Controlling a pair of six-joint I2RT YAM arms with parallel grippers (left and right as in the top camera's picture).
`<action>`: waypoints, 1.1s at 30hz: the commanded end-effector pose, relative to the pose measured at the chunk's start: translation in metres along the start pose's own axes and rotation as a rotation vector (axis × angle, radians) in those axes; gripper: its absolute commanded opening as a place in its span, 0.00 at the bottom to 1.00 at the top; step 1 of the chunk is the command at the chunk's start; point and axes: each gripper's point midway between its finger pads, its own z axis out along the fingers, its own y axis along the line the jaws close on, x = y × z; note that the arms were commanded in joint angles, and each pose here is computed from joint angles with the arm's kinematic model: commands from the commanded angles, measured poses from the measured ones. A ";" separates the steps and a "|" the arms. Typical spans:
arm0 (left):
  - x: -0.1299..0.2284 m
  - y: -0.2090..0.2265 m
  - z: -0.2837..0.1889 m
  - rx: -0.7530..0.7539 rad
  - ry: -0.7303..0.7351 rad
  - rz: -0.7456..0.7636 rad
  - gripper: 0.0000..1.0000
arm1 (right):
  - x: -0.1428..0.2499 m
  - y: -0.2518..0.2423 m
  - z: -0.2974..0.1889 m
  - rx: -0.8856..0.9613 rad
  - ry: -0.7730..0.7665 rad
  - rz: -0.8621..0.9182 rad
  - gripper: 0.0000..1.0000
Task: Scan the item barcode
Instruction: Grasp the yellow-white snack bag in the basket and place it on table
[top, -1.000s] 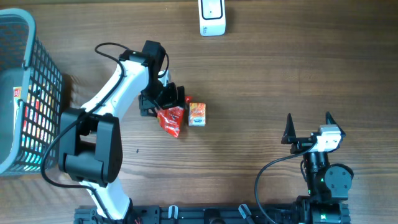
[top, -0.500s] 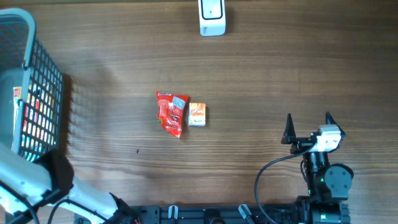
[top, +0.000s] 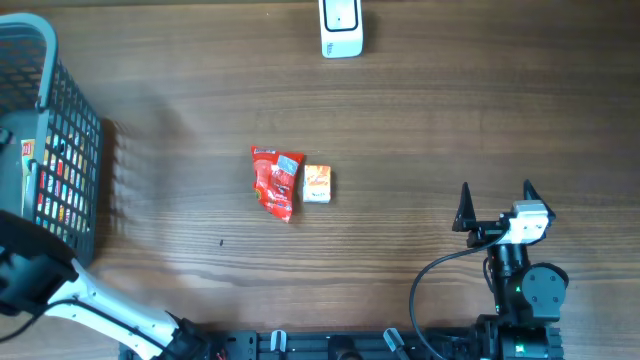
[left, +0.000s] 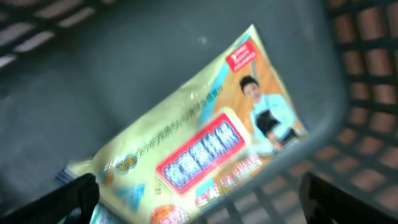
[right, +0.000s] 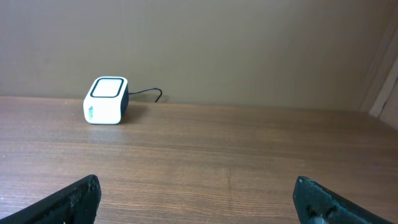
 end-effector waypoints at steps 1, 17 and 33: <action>0.021 0.008 0.056 0.007 0.096 0.134 1.00 | -0.002 0.000 0.000 0.002 -0.008 -0.005 1.00; 0.034 0.019 0.070 -0.031 0.101 0.153 0.04 | -0.002 0.000 0.000 0.002 -0.008 -0.006 1.00; 0.190 -0.221 -0.278 0.800 -0.112 0.390 0.04 | -0.002 0.000 0.000 0.002 -0.008 -0.005 1.00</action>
